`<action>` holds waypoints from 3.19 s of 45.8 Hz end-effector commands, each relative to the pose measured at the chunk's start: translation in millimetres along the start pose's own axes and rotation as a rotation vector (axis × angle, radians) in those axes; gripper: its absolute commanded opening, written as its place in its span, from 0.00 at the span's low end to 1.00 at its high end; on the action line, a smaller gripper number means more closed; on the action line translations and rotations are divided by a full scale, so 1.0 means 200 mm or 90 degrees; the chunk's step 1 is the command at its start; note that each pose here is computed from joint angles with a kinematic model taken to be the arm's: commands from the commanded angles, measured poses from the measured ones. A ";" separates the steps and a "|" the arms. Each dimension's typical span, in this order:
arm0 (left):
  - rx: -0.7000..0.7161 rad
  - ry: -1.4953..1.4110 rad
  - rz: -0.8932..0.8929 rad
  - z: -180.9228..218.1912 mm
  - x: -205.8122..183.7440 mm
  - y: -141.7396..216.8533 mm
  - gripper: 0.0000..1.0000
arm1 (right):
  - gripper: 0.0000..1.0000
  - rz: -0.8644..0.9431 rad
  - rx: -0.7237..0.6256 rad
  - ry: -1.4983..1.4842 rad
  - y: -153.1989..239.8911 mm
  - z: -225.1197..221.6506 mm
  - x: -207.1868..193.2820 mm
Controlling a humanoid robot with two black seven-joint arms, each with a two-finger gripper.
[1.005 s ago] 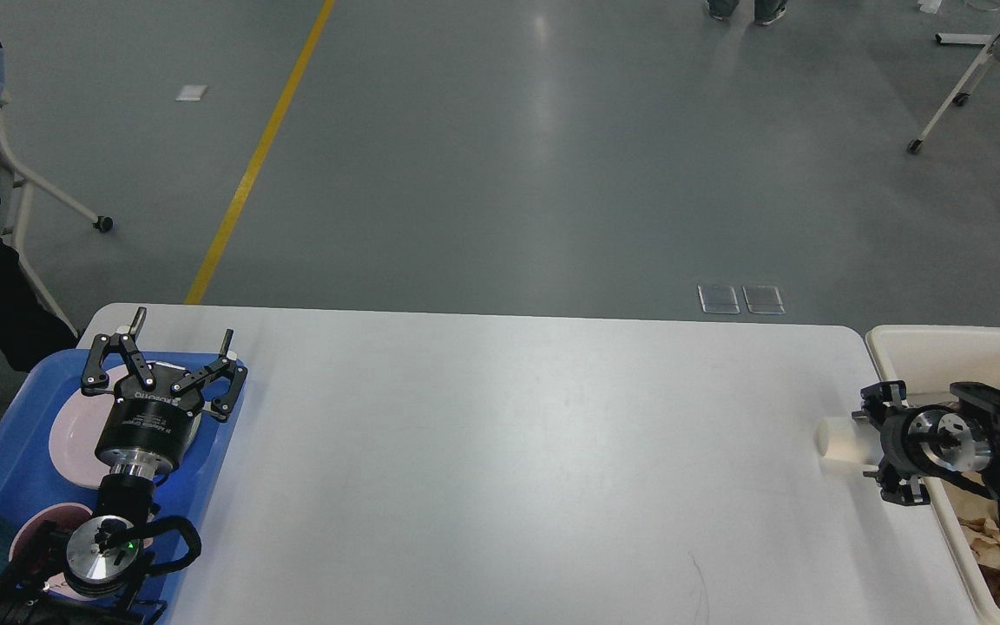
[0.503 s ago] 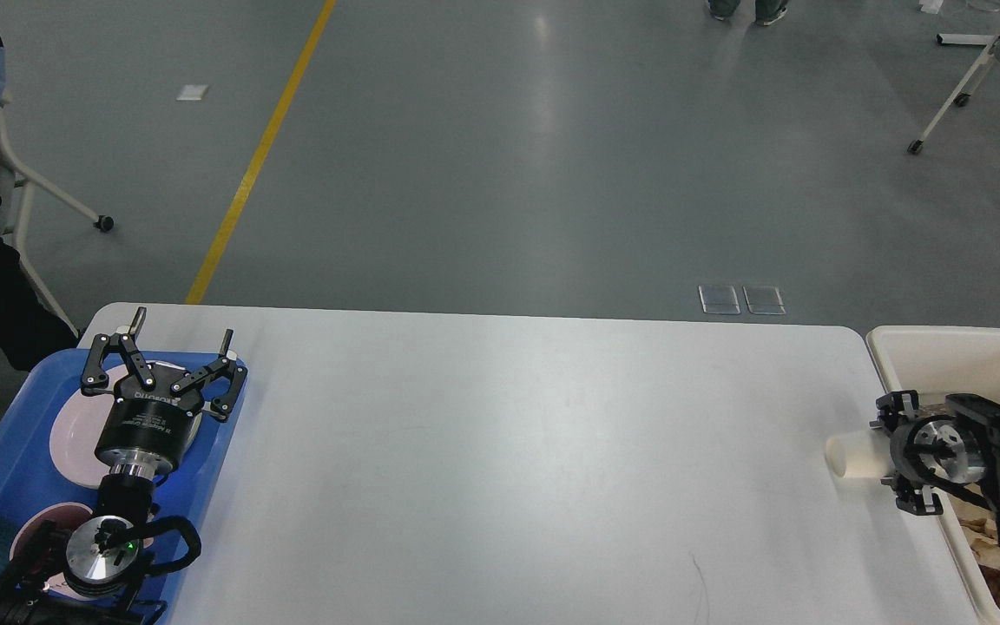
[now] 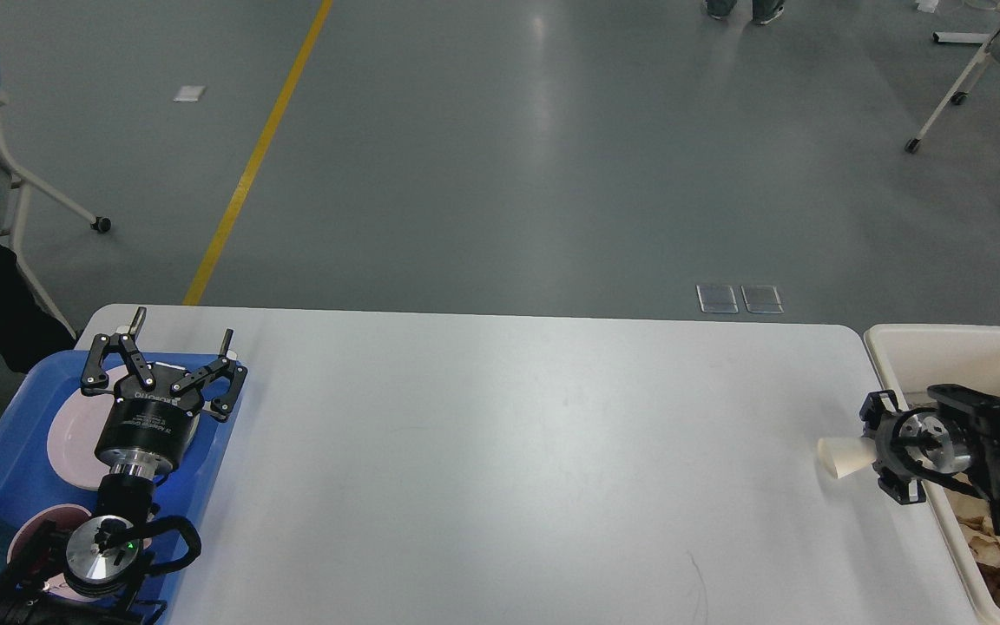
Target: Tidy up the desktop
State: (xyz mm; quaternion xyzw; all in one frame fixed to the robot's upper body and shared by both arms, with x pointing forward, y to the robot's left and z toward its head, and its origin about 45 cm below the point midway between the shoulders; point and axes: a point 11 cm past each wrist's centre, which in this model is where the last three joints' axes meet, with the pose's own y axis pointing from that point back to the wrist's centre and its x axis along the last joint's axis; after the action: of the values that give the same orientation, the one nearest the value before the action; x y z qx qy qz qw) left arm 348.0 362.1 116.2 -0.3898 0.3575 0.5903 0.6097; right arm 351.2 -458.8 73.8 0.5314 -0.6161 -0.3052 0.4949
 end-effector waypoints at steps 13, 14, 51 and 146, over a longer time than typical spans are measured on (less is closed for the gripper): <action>0.000 0.000 0.000 0.00 0.00 0.00 0.96 | 0.00 -0.086 -0.023 0.386 0.48 -0.37 -0.09; 0.001 -0.001 0.000 0.00 0.00 0.00 0.96 | 0.00 -0.090 -0.030 0.409 0.51 -0.38 -0.10; -0.001 0.000 0.000 0.00 0.00 0.00 0.96 | 0.00 -0.232 -0.008 0.735 1.63 -0.47 -0.43; 0.001 -0.001 0.000 0.00 0.00 0.00 0.96 | 1.00 0.307 0.006 0.306 -0.09 0.50 0.49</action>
State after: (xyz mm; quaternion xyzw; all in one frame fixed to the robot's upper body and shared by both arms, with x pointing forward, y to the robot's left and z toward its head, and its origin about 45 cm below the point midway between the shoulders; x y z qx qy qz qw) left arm 348.0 362.0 116.2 -0.3899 0.3577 0.5902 0.6097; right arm 254.1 -572.4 43.4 0.4298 -0.5500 -0.0309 0.7154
